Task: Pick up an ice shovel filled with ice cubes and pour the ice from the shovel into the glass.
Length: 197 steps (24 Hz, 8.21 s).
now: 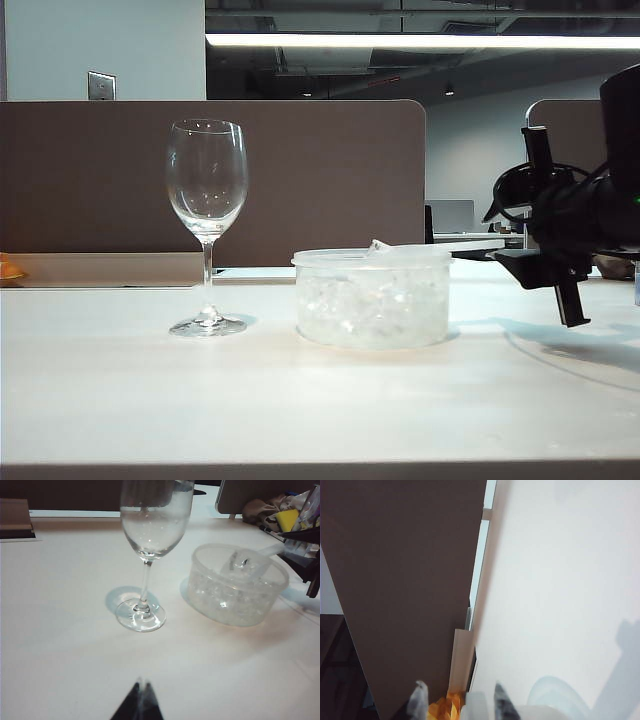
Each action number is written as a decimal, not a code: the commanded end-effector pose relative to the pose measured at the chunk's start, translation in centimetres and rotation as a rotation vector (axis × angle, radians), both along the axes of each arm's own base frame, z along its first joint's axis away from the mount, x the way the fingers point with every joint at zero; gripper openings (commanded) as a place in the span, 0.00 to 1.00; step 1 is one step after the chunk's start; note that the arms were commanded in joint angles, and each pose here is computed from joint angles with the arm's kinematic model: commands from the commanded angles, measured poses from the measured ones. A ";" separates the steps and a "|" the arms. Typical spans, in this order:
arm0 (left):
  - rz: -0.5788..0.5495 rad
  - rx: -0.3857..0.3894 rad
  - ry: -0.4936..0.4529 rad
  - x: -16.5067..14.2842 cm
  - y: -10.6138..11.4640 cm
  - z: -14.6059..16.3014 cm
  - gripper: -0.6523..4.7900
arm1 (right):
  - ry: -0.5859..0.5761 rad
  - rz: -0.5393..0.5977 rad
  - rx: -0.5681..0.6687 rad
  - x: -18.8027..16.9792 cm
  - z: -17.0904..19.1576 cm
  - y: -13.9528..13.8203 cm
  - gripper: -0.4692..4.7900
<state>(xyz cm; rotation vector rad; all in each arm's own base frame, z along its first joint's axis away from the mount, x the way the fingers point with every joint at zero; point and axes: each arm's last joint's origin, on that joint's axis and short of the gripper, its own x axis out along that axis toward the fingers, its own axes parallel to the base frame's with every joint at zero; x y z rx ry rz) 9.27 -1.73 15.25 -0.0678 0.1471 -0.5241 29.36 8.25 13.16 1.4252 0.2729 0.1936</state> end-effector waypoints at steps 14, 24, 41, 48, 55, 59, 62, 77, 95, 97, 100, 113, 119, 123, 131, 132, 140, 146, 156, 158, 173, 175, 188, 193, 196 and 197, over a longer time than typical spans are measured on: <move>-0.006 0.002 -0.002 0.0 0.0 0.0 0.11 | 0.018 0.066 -0.005 0.1 0.0 0.2 0.34; -0.006 0.002 -0.002 0.0 0.0 0.0 0.11 | 0.020 0.065 -0.006 0.1 0.0 0.2 0.25; -0.006 0.002 -0.002 0.0 0.0 0.0 0.11 | 0.021 0.079 0.002 1.0 -0.1 0.5 0.22; -0.006 0.002 -0.002 0.0 0.0 0.0 0.11 | 0.043 0.078 0.017 1.0 -0.6 0.5 0.17; -0.006 0.002 -0.002 0.0 0.0 0.0 0.11 | 0.032 0.087 0.051 1.5 -0.4 0.7 0.08; -0.006 0.002 -0.002 0.0 0.0 0.0 0.11 | 0.028 0.092 0.097 1.7 -0.1 0.8 0.08; -0.006 0.002 -0.002 0.0 0.0 0.0 0.11 | 0.002 0.092 0.121 1.7 0.2 0.8 0.08; -0.006 0.002 -0.002 0.0 0.0 0.0 0.11 | -0.120 0.092 0.310 2.3 2.3 0.9 0.08; -0.006 0.002 -0.002 0.0 0.0 0.0 0.11 | -0.149 0.108 0.278 3.9 5.7 2.2 0.08; -0.006 0.002 -0.002 0.0 0.0 0.0 0.11 | -0.141 0.102 0.277 3.9 6.0 2.4 0.08; -0.006 0.002 -0.002 0.0 0.0 0.0 0.11 | -0.118 0.106 0.271 4.1 6.6 2.7 0.08; -0.006 0.002 -0.002 0.0 0.0 0.0 0.11 | -0.181 0.195 0.238 6.2 12.4 7.1 0.08; -0.006 0.002 -0.002 0.0 0.0 0.0 0.11 | -0.207 0.229 0.227 6.7 14.7 8.6 0.08; -0.006 0.002 -0.002 0.0 0.0 0.0 0.11 | -0.221 0.244 0.209 6.8 15.6 9.3 0.08; -0.005 0.002 -0.002 0.0 0.0 0.0 0.11 | -0.219 0.278 0.179 6.3 16.1 10.8 0.08; -0.006 0.002 -0.002 0.0 0.0 0.0 0.11 | -0.211 0.288 0.177 6.2 16.0 11.1 0.08; -0.006 0.002 -0.002 0.0 0.0 0.0 0.11 | -0.197 0.319 0.119 5.5 15.7 12.4 0.08; -0.005 0.002 -0.002 0.0 0.0 0.0 0.11 | -0.236 0.327 0.024 5.2 15.6 12.8 0.08; -0.005 0.002 -0.002 0.0 0.0 0.0 0.11 | -0.258 0.324 -0.063 5.3 15.4 12.9 0.08; -0.005 0.002 -0.002 0.0 0.0 0.0 0.11 | -0.265 0.324 -0.076 5.3 15.4 12.9 0.08; -0.005 0.002 -0.002 0.0 0.0 0.0 0.11 | -0.328 0.349 -0.139 5.6 17.6 13.4 0.08; -0.005 0.002 -0.002 0.0 0.0 0.0 0.11 | -0.328 0.367 -0.162 5.7 18.0 13.5 0.08; -0.005 0.002 -0.002 0.0 0.0 0.0 0.11 | -0.356 0.374 -0.225 5.7 18.3 13.9 0.08; -0.005 0.002 -0.002 0.0 0.0 0.0 0.11 | -0.365 0.369 -0.225 5.7 18.4 13.8 0.08; -0.005 0.002 -0.002 0.0 0.0 0.0 0.11 | -0.398 0.360 -0.213 5.7 18.7 13.8 0.08; -0.005 0.002 -0.002 0.0 0.0 0.0 0.11 | -0.410 0.355 -0.208 5.7 18.9 13.7 0.08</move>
